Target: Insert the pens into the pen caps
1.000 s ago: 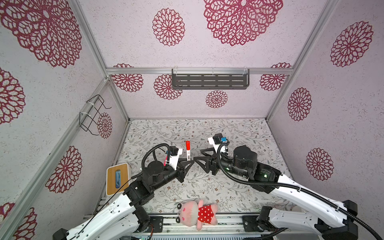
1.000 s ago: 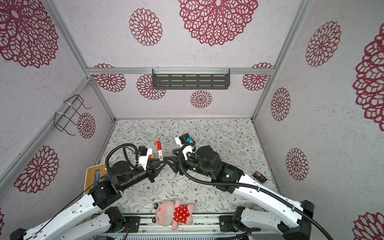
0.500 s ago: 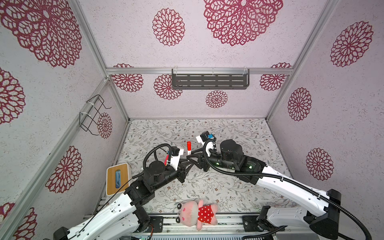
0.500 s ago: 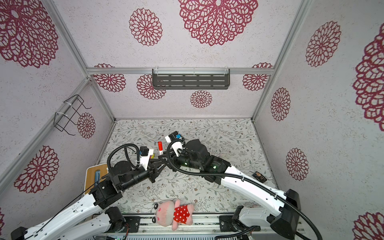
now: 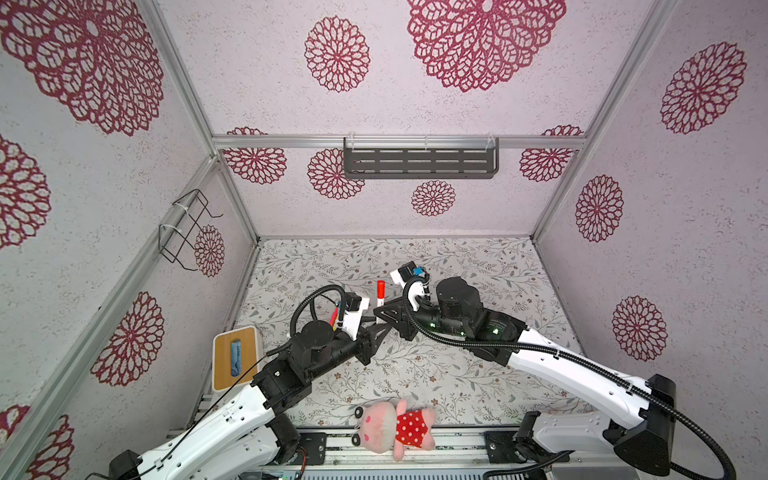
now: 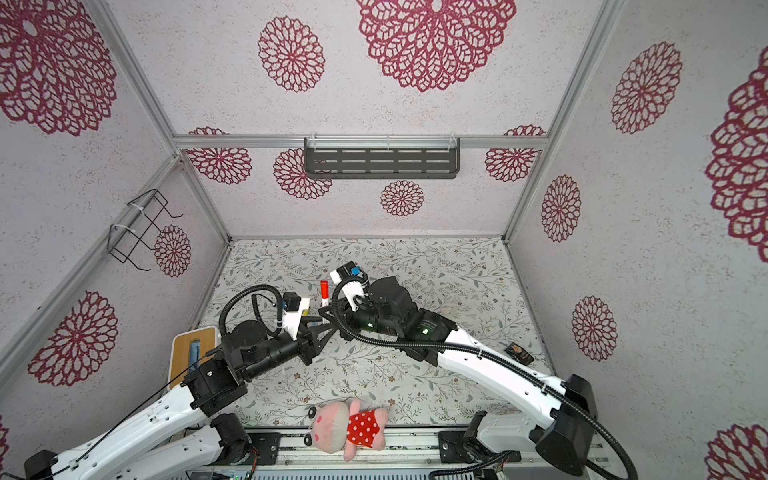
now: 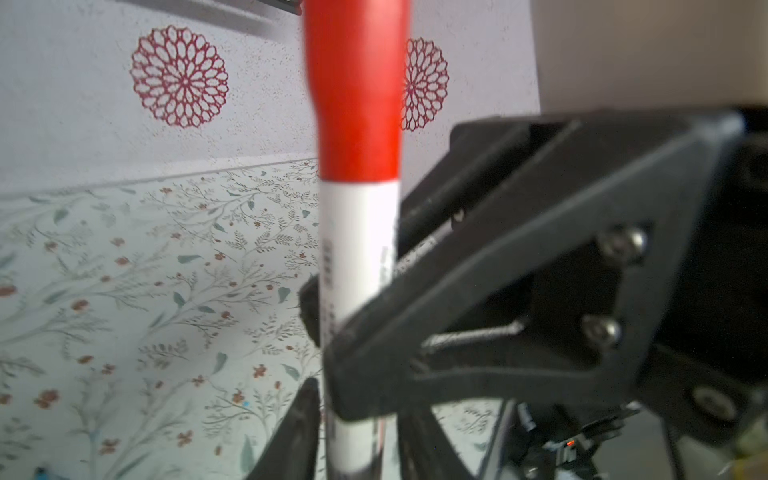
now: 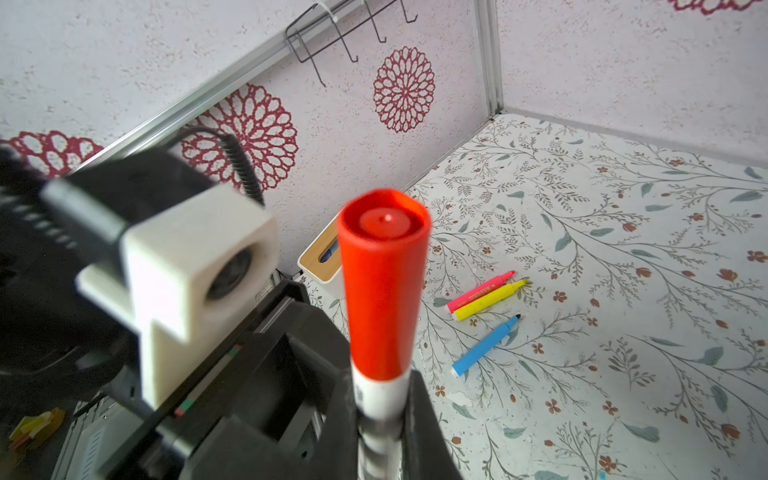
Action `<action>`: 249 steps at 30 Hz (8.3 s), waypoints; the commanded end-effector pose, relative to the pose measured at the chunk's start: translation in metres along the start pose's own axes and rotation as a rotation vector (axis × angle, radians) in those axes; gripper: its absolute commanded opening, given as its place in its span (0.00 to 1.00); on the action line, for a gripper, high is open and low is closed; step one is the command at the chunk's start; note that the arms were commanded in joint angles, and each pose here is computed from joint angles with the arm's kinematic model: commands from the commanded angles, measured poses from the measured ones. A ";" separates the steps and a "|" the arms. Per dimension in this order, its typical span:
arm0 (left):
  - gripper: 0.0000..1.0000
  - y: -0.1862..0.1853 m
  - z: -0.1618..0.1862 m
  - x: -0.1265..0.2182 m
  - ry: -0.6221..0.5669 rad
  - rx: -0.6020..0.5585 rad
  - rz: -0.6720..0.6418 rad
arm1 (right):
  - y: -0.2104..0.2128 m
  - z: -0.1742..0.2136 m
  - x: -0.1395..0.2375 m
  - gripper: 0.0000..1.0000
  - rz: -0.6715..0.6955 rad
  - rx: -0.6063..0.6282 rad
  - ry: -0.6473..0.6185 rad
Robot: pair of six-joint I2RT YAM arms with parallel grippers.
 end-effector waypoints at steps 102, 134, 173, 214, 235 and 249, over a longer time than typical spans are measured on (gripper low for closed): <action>0.79 0.014 0.028 0.031 0.032 0.082 -0.163 | -0.384 -0.050 -0.045 0.56 1.192 -0.414 0.436; 0.78 0.071 0.061 0.019 0.310 0.292 -0.486 | -0.262 -0.085 -0.003 0.66 0.983 -0.290 0.194; 0.63 0.123 0.115 -0.042 0.610 0.383 -0.592 | -0.215 -0.060 0.118 0.99 0.398 -0.608 -0.219; 0.48 0.141 0.162 -0.071 0.813 0.396 -0.642 | -0.208 -0.032 0.139 0.98 0.526 -0.578 -0.236; 0.12 0.141 0.176 -0.069 0.896 0.385 -0.640 | -0.204 -0.029 0.145 0.98 0.551 -0.571 -0.261; 0.04 0.134 0.156 -0.065 0.839 0.363 -0.595 | -0.202 -0.024 0.145 0.98 0.543 -0.569 -0.260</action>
Point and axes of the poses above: each gripper's point midway between its finger pads, its own x axis back along the fingers, its own y axis along the line the jaws close on, z = x × y, the point moved 9 cm from there along x, back along the fingers, and after that the axes turned 11 degrees about -x, right-handed, at the moved point
